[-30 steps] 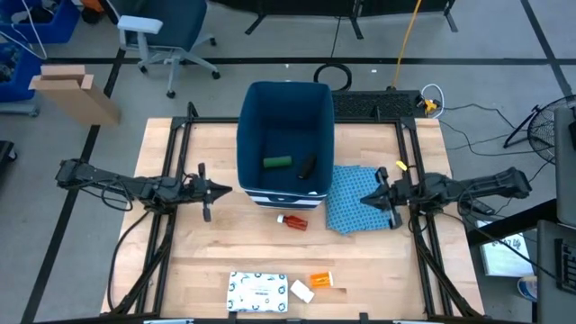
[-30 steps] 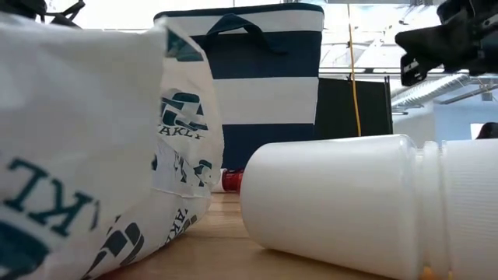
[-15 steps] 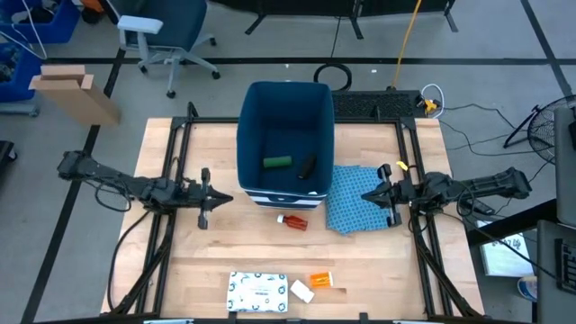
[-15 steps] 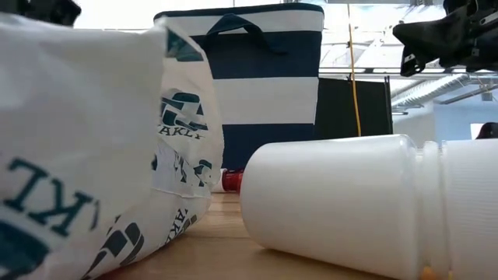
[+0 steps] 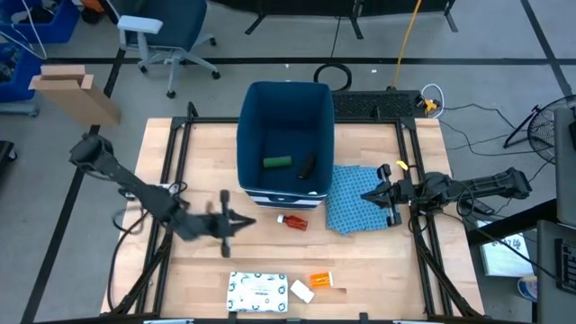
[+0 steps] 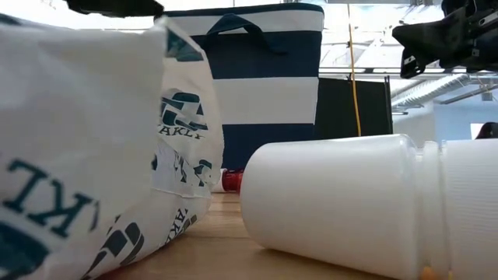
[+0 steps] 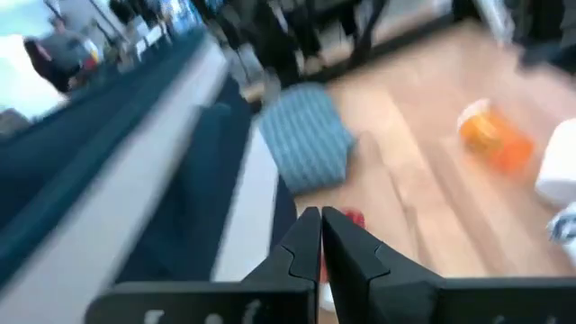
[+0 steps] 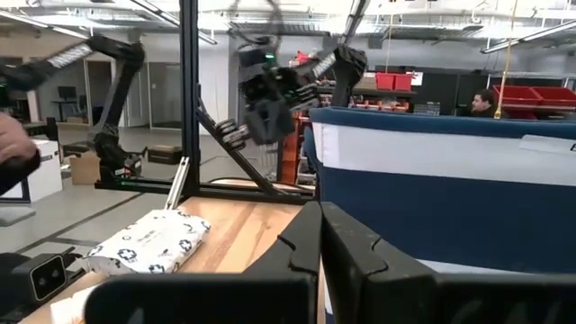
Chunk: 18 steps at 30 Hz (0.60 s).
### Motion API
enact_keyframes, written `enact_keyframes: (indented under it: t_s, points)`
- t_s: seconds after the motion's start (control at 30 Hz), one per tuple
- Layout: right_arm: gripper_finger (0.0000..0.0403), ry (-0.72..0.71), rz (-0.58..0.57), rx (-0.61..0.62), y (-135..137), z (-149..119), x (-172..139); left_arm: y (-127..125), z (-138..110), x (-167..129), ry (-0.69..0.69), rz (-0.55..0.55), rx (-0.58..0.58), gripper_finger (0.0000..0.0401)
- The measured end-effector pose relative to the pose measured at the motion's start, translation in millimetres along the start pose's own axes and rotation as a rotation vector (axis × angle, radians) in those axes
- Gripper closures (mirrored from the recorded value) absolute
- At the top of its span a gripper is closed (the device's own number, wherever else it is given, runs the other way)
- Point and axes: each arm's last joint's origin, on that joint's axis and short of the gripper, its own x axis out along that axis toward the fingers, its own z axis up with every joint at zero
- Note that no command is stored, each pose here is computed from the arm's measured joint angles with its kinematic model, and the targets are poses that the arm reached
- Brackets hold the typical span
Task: Pick & place medical supplies in basket/bin
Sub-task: Put the orange medicine bottle into the blue bin
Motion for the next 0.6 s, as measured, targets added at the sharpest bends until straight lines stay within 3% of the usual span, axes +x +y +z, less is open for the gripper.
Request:
enact_keyframes:
  t_s: [0.23, 0.43, 0.6]
  points:
    - [0.0403, 0.005, -0.006, 0.054, -0.2, -0.5, 0.0, -35.4, 27.9, 52.3, 0.228, 0.084, 0.127, 0.0382]
    - [0.0403, 0.011, -0.007, 0.07, -0.2, -1.0, 0.0, -62.9, 50.8, 93.3, 0.354, 0.066, 0.243, 0.0382]
    - [0.0403, 0.01, -0.008, 0.078, -0.2, -0.9, 0.0, -68.2, 54.2, 124.6, 0.5, 0.072, 0.335, 0.0381]
